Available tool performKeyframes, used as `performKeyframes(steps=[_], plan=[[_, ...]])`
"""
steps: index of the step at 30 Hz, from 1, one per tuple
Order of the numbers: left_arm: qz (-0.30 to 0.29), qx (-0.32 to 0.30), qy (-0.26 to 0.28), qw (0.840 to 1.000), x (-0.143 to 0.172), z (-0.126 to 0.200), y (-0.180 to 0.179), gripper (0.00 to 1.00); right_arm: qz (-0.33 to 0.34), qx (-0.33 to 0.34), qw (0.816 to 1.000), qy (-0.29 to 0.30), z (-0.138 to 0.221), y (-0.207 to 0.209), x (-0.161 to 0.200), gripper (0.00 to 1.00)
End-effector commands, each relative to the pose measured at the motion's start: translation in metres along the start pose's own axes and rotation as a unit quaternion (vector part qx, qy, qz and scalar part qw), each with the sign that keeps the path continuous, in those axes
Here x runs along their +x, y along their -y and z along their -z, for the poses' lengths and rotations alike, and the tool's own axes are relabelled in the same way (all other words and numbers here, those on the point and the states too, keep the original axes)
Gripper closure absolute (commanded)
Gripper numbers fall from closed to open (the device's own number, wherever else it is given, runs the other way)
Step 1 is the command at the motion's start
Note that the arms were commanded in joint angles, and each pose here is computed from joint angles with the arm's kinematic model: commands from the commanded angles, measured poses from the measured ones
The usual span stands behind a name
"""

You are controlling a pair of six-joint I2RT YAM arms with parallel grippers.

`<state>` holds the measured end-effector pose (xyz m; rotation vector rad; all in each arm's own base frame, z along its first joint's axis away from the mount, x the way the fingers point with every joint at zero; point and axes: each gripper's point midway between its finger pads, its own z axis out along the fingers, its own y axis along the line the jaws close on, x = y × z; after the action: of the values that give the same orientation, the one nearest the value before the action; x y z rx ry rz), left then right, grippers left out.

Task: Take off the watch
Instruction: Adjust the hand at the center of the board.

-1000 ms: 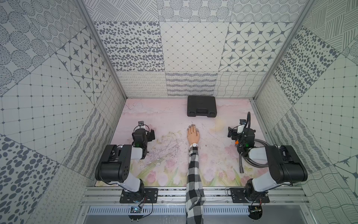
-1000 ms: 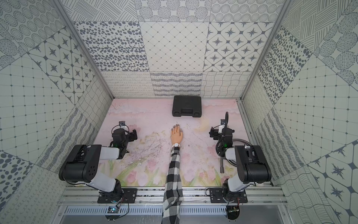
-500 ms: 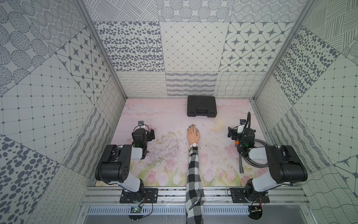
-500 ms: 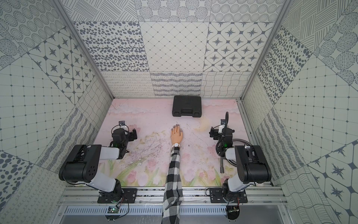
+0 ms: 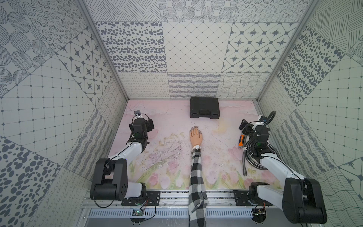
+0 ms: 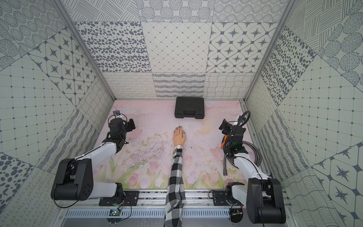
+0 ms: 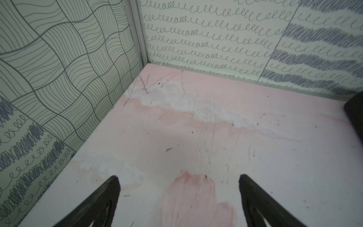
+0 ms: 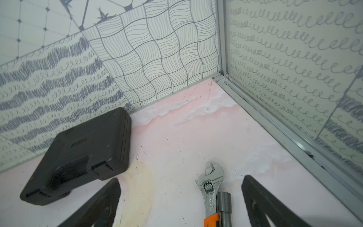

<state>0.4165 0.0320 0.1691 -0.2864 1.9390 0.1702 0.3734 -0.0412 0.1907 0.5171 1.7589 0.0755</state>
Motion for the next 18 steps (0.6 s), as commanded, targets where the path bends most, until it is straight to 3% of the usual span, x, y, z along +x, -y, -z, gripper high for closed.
performKeyframes(steps=[1,9,18], plan=[[0.061,-0.036,-0.162,0.984,0.036,0.023,-0.007,0.05,-0.092,0.017,0.993,-0.070,0.009,0.010,0.019,0.02],[0.105,0.039,-0.243,0.964,0.046,0.059,0.048,0.05,-0.044,-0.101,0.976,-0.186,0.031,-0.050,0.046,0.02],[0.103,0.084,-0.315,0.940,0.090,0.105,0.116,0.05,-0.012,-0.248,0.894,-0.373,0.076,-0.167,0.131,0.03]])
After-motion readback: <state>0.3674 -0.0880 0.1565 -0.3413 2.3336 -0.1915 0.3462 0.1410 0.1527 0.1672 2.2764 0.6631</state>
